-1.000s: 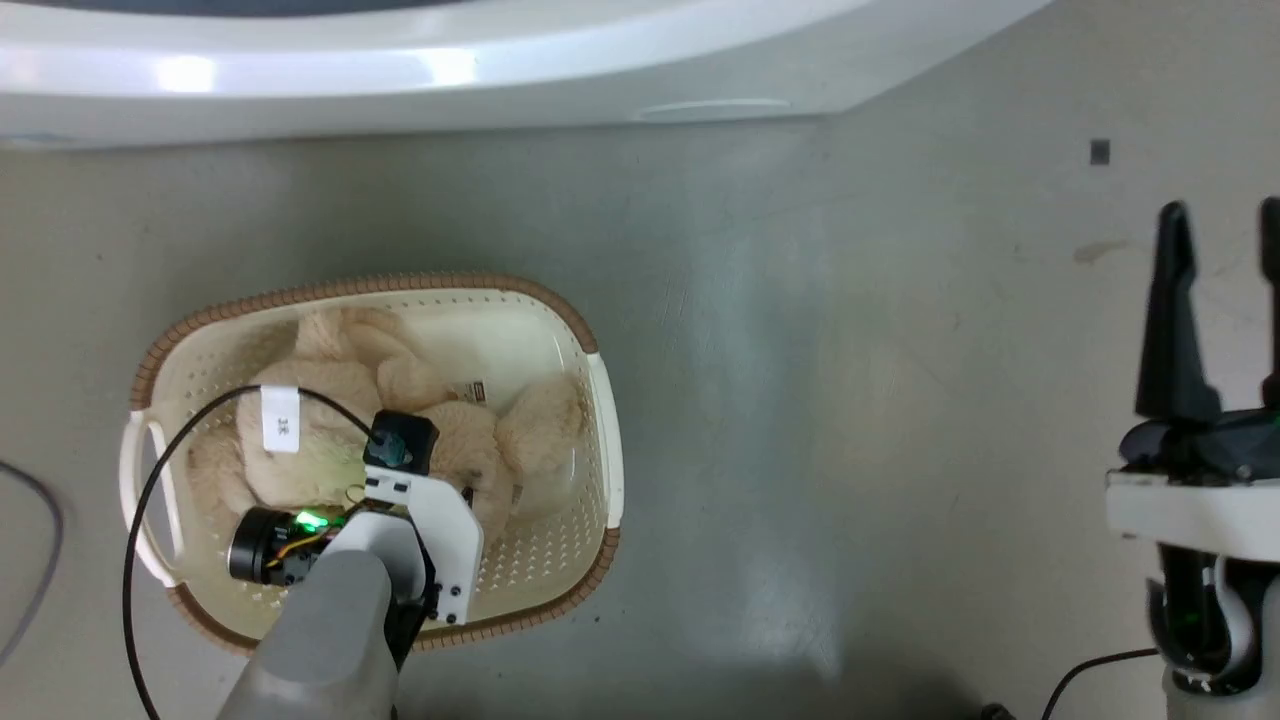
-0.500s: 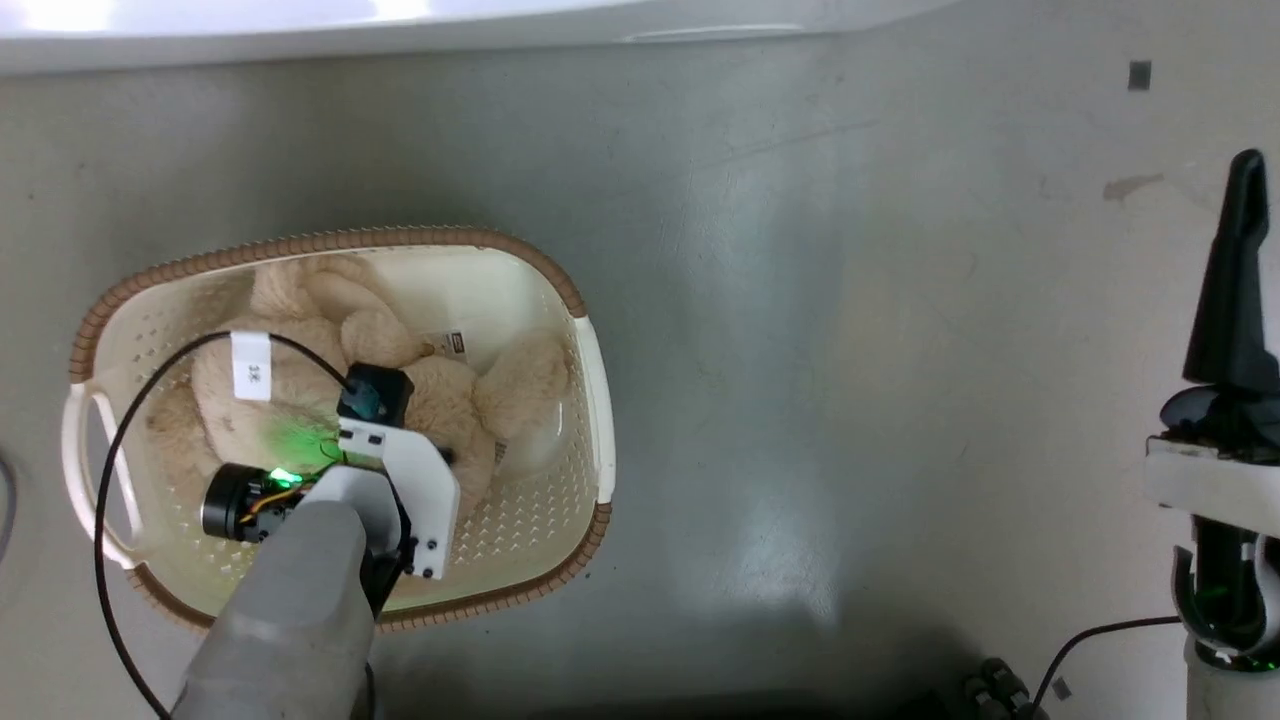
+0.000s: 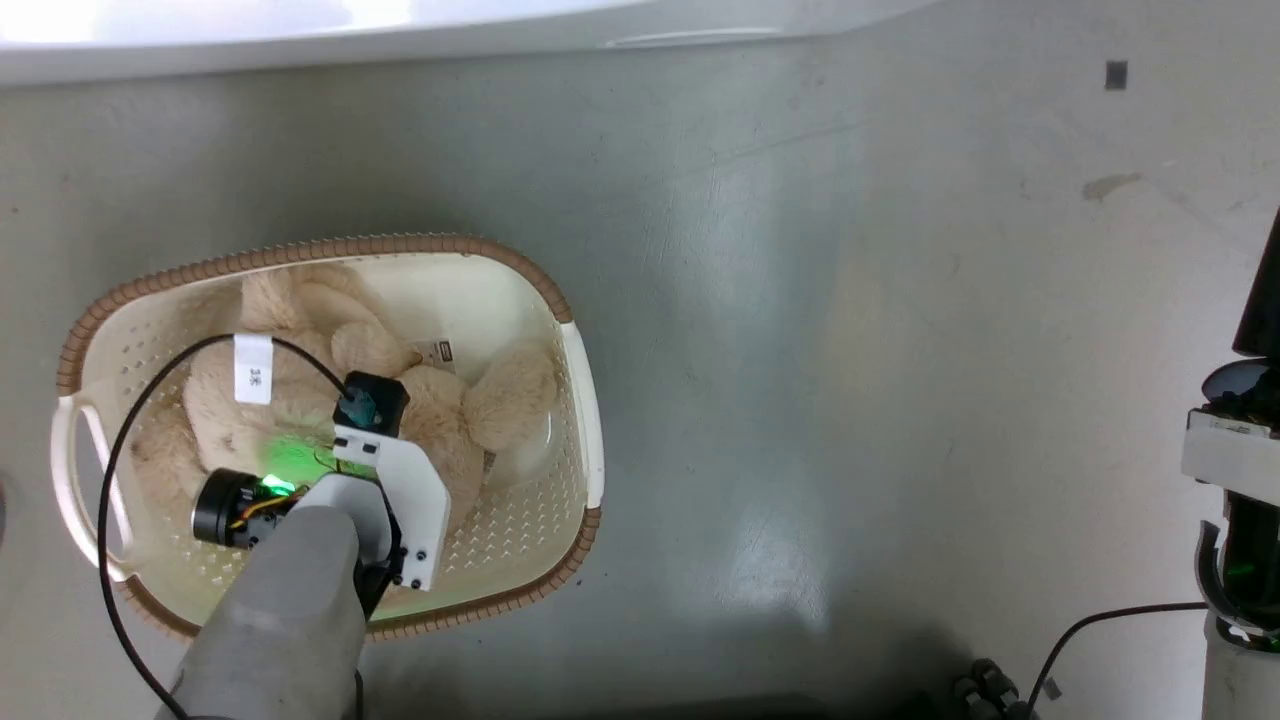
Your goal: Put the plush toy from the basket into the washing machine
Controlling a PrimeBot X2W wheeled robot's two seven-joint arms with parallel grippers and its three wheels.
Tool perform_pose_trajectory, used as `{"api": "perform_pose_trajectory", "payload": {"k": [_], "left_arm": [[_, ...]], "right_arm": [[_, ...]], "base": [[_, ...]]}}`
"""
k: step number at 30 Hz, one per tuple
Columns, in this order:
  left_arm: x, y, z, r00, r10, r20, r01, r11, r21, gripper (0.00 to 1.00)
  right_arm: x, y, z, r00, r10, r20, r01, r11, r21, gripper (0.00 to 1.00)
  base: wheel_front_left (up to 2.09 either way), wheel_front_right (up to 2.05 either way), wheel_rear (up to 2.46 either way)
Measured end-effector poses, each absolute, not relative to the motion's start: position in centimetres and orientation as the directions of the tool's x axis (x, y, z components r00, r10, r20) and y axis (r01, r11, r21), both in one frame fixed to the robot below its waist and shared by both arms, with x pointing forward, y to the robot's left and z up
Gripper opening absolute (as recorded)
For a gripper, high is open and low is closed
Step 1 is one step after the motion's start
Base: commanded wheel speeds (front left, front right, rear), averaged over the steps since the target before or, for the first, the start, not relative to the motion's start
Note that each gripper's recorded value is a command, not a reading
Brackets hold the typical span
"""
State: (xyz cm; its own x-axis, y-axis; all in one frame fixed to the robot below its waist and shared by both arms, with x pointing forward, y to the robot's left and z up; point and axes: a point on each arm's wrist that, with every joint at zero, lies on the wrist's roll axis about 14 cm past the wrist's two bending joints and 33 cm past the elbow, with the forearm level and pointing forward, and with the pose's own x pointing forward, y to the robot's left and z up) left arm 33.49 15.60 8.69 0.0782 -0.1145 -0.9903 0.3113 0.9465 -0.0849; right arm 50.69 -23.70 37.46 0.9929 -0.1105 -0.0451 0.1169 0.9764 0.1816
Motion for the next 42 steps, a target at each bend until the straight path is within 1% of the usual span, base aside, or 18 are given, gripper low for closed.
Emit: {"api": "perform_pose_trajectory", "payload": {"k": [3,7,11,21,27,35,42], "left_arm": [[33.5,15.3,9.4,0.095,-0.131,-0.987,0.318,0.943,-0.094,0.00],[34.6,14.4,11.1,0.153,-0.160,-0.975,0.327,0.939,-0.103,0.00],[35.4,13.7,13.4,0.228,-0.190,-0.955,0.344,0.933,-0.104,0.00],[36.0,13.3,19.6,0.421,-0.230,-0.878,0.322,0.942,-0.093,0.00],[36.2,13.4,23.3,0.538,-0.241,-0.808,0.320,0.945,-0.069,0.00],[36.4,13.4,28.1,0.663,-0.249,-0.706,0.306,0.951,-0.047,0.00],[38.2,12.6,33.4,0.789,-0.276,-0.548,0.305,0.951,-0.040,0.00]], "right_arm": [[50.7,-23.8,38.4,0.993,-0.116,-0.023,0.119,0.975,0.187,1.00],[50.6,-23.8,40.4,0.993,-0.119,0.015,0.113,0.974,0.197,1.00],[49.9,-23.9,42.3,0.992,-0.123,0.041,0.112,0.972,0.205,1.00],[47.3,-23.2,47.2,0.988,-0.113,0.107,0.086,0.969,0.232,1.00],[45.1,-22.7,49.8,0.985,-0.102,0.142,0.065,0.969,0.239,1.00],[42.3,-21.8,52.4,0.980,-0.079,0.184,0.030,0.967,0.252,1.00],[40.2,-21.3,54.2,0.973,-0.064,0.221,0.005,0.966,0.257,1.00]], "base": [[0.00,0.00,0.00],[0.00,0.00,0.00],[0.00,0.00,0.00],[0.00,0.00,0.00],[0.00,0.00,0.00],[0.00,0.00,0.00],[0.00,0.00,0.00]]}}
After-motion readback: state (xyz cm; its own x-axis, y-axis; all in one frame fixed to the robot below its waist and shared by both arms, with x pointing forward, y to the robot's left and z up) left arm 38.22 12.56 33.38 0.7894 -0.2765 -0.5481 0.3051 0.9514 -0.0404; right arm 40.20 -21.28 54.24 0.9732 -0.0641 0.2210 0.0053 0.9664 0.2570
